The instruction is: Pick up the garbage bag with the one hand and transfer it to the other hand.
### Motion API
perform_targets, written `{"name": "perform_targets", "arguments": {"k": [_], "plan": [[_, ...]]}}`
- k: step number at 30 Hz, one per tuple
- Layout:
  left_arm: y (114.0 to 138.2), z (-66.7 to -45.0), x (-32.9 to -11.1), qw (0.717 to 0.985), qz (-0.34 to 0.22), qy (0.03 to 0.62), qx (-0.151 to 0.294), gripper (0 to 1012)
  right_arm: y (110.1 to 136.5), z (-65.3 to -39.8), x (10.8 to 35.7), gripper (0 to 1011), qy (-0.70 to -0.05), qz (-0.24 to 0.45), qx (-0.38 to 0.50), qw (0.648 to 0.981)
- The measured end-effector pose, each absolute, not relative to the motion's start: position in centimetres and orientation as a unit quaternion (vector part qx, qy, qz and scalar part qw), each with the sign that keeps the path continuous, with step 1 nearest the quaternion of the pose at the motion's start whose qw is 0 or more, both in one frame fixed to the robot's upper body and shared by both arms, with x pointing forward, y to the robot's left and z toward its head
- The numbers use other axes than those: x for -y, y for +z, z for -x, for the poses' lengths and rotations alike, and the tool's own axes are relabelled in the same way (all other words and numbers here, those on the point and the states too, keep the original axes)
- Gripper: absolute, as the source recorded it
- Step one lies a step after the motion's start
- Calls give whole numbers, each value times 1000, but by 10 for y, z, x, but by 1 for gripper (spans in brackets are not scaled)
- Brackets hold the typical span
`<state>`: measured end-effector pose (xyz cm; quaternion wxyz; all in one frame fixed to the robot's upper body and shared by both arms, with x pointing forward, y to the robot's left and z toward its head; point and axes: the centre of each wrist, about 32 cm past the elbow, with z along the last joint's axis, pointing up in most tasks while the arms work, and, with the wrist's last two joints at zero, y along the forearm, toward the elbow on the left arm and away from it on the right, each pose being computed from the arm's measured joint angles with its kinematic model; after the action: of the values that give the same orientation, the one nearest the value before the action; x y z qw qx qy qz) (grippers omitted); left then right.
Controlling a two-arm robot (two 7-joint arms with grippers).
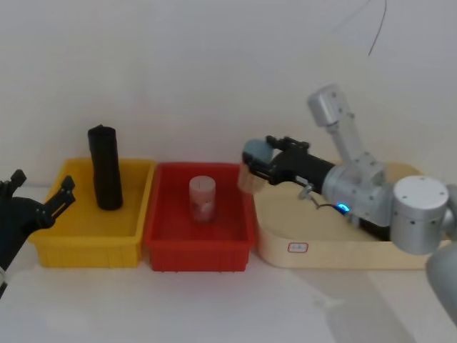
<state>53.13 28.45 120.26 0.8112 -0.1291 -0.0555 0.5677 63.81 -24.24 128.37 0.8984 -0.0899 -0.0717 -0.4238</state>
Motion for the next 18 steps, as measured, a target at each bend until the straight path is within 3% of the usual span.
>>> {"name": "perform_targets", "arguments": {"k": [18], "plan": [[1203, -531, -284, 811, 129, 568, 56, 1000, 1268, -611, 287, 663, -481, 117, 38, 868]]}}
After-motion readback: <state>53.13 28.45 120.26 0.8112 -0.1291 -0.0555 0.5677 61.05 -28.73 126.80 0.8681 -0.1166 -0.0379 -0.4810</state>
